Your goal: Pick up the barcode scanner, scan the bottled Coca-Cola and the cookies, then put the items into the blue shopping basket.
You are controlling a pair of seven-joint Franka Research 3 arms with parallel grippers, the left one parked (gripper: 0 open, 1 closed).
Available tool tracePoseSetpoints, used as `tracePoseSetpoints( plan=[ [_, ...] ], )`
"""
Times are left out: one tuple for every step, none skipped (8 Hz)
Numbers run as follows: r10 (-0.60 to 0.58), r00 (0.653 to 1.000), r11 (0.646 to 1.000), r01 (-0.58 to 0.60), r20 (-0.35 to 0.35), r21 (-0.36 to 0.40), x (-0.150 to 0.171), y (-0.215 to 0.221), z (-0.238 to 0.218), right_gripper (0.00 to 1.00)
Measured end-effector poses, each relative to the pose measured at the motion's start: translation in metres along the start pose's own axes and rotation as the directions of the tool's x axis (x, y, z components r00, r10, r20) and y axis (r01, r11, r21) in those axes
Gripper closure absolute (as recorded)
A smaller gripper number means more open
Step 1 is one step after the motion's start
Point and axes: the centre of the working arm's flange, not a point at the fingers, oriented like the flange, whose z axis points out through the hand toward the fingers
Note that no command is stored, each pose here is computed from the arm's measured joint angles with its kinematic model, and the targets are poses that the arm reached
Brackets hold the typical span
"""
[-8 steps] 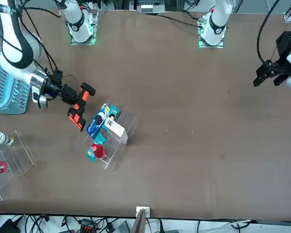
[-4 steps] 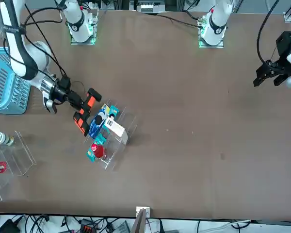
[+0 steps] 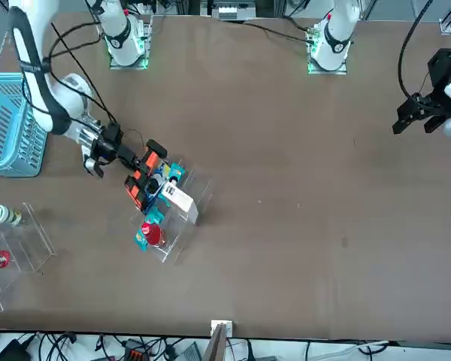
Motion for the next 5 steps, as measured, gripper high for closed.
tracePoseSetpoints(
  plan=[
    [0.001,1.000,1.000,-0.001,-0.014,0.017,0.0011,0.0023,0.0016,0.56],
    [-0.009,1.000,0.999,0.009,-0.021,0.034,0.0024,0.0023,0.0035,0.56],
    [-0.017,1.000,0.999,0.018,-0.021,0.041,0.0025,0.0047,0.0051,0.56],
    [-0.018,1.000,0.999,0.019,-0.025,0.046,0.0029,0.0069,0.0062,0.56],
    [-0.015,0.999,0.998,0.017,-0.031,0.053,0.0043,0.0072,0.0072,0.56]
  ],
)
